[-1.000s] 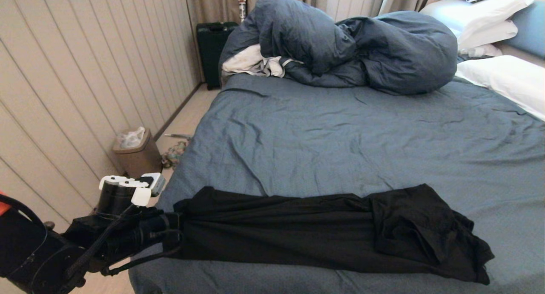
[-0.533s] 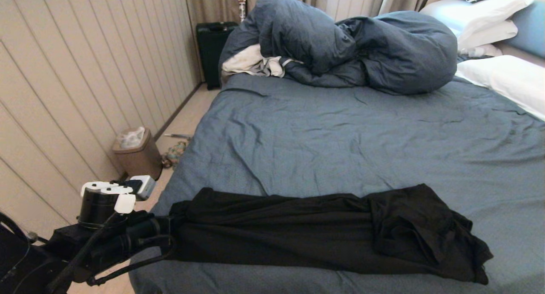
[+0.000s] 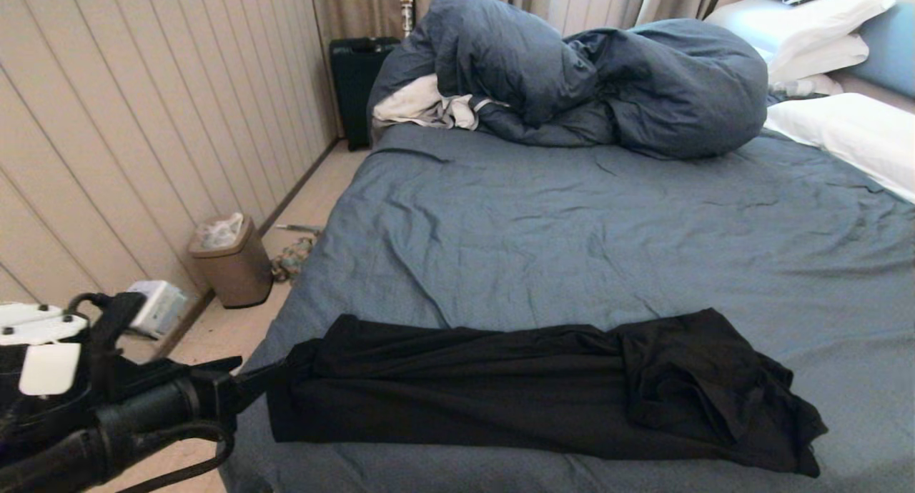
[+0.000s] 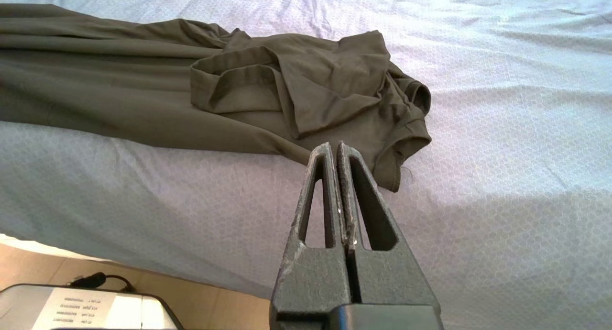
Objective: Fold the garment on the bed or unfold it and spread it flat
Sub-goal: Unford the black T-shirt
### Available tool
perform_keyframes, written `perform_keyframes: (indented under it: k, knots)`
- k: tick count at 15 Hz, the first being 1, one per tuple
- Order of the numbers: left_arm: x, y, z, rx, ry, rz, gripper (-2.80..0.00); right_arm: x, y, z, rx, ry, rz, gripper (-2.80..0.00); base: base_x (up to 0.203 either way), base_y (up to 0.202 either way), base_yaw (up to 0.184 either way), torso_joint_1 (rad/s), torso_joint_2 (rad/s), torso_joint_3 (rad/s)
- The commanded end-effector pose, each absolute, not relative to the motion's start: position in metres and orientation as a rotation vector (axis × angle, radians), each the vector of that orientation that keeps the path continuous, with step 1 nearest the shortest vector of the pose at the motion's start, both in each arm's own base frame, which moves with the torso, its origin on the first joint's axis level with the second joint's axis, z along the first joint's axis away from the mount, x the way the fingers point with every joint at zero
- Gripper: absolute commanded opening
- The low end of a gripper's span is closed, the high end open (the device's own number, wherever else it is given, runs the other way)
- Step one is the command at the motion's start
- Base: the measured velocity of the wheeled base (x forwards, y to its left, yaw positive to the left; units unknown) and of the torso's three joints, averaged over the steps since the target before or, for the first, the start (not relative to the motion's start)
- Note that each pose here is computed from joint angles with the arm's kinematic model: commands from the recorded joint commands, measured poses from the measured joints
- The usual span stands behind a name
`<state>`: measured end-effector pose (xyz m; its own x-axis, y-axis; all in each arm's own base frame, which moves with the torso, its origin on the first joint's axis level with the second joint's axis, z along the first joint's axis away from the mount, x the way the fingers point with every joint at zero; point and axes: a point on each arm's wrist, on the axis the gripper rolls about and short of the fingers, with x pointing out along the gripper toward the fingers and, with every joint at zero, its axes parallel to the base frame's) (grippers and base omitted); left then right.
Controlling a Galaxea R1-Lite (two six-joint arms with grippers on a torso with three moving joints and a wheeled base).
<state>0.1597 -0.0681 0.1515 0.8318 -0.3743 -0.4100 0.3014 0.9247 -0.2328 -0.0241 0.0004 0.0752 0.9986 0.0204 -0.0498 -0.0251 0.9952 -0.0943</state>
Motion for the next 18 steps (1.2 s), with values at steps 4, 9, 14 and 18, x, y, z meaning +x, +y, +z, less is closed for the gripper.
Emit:
perform_keyframes:
  k: [4, 9, 14, 18]
  knots:
    - [0.119, -0.055, 0.204, -0.301, 0.539, -0.451, -2.80, -0.020, 0.001, 0.084, -0.092, 0.110, 0.037, -2.80, 0.000, 0.000, 0.000, 0.000, 0.00, 0.000]
    - [0.124, -0.058, 0.175, -0.347, 0.654, -0.549, -2.80, 0.008, 0.003, 0.178, 0.086, 0.232, 0.122, -2.80, 0.000, 0.000, 0.000, 0.000, 0.00, 0.000]
    - [0.137, -0.061, 0.154, -0.358, 0.621, -0.539, -2.80, 0.142, 0.014, 0.202, 0.212, 0.677, 0.130, -2.80, 0.000, 0.000, 0.000, 0.000, 0.00, 0.000]
    - [0.142, -0.062, 0.149, -0.367, 0.649, -0.519, -2.80, 0.237, 0.036, 0.186, 0.200, 0.839, 0.099, -2.80, 0.000, 0.000, 0.000, 0.000, 0.00, 0.000]
